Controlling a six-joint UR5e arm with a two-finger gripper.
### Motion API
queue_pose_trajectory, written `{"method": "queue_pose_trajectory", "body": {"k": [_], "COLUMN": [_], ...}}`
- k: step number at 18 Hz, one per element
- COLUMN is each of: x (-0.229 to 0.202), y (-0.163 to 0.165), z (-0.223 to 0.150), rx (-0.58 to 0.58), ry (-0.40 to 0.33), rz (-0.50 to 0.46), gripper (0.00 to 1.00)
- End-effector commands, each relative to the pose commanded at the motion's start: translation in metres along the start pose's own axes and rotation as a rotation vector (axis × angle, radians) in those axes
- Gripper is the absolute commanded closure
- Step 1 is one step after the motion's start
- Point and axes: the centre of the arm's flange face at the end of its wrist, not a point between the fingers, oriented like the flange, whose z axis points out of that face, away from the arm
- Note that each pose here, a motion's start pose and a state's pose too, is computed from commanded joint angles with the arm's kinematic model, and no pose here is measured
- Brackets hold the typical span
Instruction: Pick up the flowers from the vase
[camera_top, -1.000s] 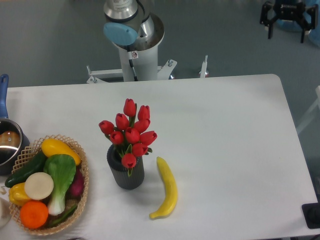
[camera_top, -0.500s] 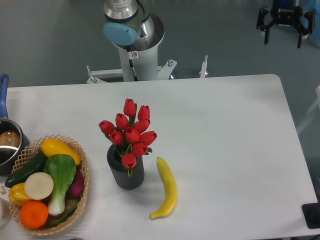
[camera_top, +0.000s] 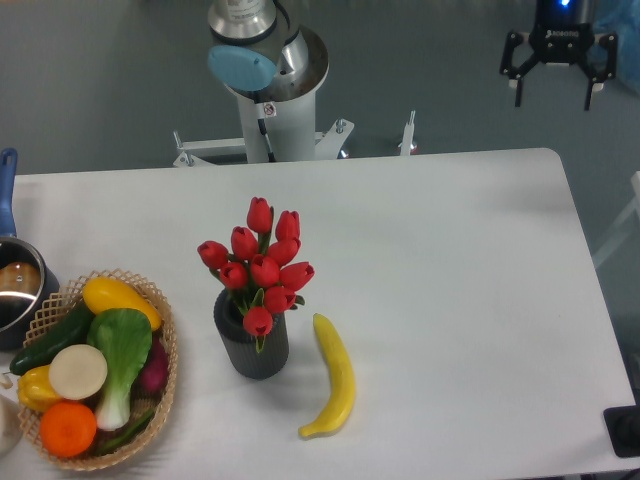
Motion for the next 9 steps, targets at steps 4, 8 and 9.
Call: {"method": "queue_pose_trajectory", "body": {"k": [4,8,9], "x": [0.009,0.015,0.018], "y": [-0.001,-0.011,-0.011], "z": [0.011,0.019,0.022], "rx": [0.099,0.253,0.255], "ry": [0.027,0.047,0.054], "rz": [-0.036,-0.049,-0.051], "gripper": [0.0,0.0,0.0]}}
